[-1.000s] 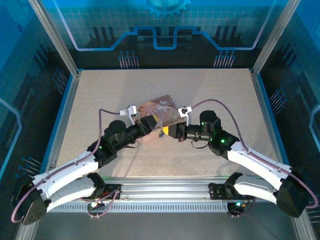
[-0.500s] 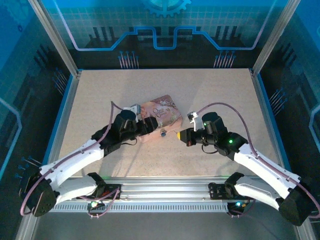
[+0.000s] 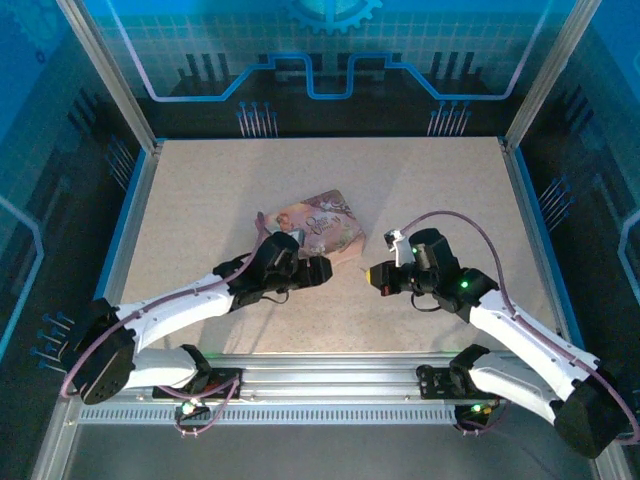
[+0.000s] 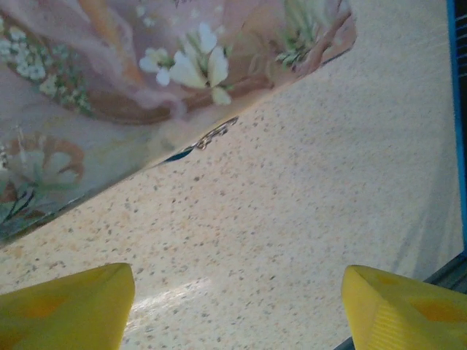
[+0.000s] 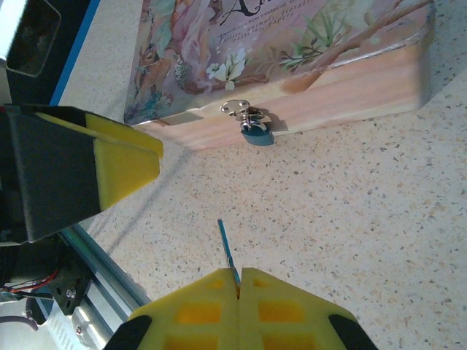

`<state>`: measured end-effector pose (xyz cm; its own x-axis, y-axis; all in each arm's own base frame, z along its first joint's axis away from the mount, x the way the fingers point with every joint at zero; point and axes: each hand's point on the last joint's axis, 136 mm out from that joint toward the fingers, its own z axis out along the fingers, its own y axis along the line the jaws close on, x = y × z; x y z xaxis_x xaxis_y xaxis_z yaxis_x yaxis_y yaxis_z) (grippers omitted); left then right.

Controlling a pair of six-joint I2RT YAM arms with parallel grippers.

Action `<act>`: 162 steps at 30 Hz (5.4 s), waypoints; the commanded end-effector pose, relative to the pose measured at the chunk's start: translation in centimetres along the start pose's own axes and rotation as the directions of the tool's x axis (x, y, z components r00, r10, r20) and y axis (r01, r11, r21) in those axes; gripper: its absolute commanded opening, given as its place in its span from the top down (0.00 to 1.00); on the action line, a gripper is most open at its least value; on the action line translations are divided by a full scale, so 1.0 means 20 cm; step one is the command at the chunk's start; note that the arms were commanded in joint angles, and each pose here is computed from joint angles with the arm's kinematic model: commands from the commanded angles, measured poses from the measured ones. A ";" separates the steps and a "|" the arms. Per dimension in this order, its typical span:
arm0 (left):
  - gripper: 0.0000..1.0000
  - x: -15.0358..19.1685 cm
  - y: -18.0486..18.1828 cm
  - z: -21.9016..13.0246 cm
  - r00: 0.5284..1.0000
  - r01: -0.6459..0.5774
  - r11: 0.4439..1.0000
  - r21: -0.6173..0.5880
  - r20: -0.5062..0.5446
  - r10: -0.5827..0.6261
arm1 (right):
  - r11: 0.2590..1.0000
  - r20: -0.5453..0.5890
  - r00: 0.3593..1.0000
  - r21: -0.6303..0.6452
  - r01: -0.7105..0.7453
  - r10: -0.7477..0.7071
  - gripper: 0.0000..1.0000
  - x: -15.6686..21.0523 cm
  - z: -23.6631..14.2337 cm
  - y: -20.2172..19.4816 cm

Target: Unlock a padlock with a key

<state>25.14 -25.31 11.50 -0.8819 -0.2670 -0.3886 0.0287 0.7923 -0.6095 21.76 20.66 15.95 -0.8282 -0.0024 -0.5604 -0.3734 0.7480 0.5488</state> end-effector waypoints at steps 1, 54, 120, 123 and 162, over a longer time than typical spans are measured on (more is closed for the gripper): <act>0.20 -0.02 0.06 0.02 1.000 0.032 0.999 -0.014 -0.001 -0.032 | 1.000 -0.019 1.000 0.008 -0.005 0.005 0.97 0.03 0.00 -0.03; 0.17 -0.27 0.36 0.05 0.987 -0.096 0.993 0.074 0.140 0.085 | 0.989 -0.096 0.994 -0.140 -0.056 0.042 0.97 -0.60 0.91 0.04; 0.54 -0.27 0.38 0.30 0.976 -0.090 0.994 0.063 0.205 0.076 | 0.982 -0.236 0.963 -0.101 -0.159 0.132 0.97 -0.17 0.98 0.02; 0.58 -0.27 0.39 0.30 0.976 -0.070 0.996 0.057 0.208 0.057 | 0.982 -0.238 0.962 -0.101 -0.160 0.132 0.97 -0.16 0.99 0.02; 0.77 -0.20 0.23 0.15 0.991 0.093 0.982 0.166 0.077 -0.107 | 0.925 0.012 0.929 -0.083 0.370 -0.370 0.97 -0.15 0.58 0.17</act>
<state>30.32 -20.86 5.60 -0.8293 -0.3923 -0.3980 -0.0016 0.7138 -0.7004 28.87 31.39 13.60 -0.6913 -0.1858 -0.6982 -0.6285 0.6314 0.4542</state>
